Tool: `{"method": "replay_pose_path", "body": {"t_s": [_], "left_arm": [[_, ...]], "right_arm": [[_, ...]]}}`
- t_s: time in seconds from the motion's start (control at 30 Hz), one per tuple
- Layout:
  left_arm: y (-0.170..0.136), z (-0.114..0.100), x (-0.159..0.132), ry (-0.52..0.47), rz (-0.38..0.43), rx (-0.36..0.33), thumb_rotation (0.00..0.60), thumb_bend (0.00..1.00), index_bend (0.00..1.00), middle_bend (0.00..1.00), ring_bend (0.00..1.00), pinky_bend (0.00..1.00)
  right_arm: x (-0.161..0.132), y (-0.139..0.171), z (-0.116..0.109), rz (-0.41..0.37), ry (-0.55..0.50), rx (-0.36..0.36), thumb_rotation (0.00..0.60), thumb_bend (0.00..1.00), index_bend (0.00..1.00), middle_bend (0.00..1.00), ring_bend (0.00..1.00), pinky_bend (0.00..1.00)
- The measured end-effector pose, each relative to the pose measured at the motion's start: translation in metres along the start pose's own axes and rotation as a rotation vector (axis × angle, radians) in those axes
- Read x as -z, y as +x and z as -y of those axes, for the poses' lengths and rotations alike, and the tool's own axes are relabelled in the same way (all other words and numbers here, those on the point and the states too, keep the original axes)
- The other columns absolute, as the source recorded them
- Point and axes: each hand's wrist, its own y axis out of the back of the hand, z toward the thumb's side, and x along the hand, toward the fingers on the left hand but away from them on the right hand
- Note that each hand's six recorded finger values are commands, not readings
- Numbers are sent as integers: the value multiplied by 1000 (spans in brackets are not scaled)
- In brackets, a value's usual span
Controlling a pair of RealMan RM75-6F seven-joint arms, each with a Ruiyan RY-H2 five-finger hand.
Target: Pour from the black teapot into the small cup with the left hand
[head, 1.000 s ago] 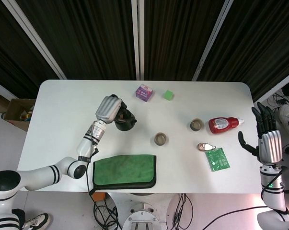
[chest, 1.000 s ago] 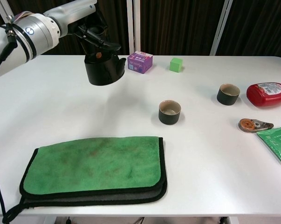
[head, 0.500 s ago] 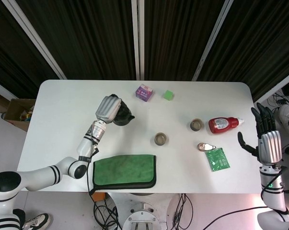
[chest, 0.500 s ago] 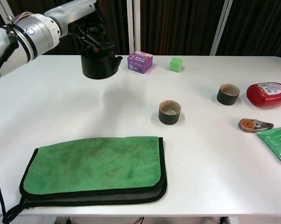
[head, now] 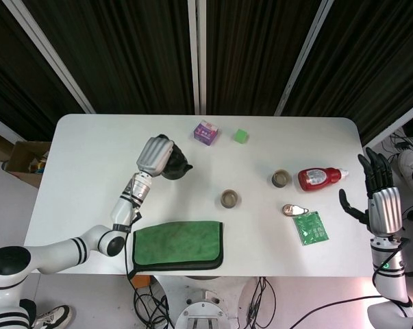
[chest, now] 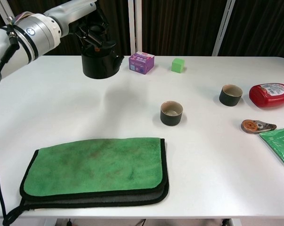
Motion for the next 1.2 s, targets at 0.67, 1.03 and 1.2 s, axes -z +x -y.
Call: {"method": "replay_pose_path", "body": {"t_s": [0.67,1.03,1.2], "left_arm": [[-2,13,-26,40,47,-1,600,446,1000,1000,1000,399],[-1,42,-60,62,118,26,600,459,1000,1000,1000,400],[1,57,-74,70,143,42,600,465,1000,1000,1000,399]], "right_arm": [[4,1,0,7,-2,-2,600,365,0,0,0,0],[5,1,-1,10,-1,0,600,365,0,0,0,0],[6,1,-1,13,-2,0,600,365,0,0,0,0]]}}
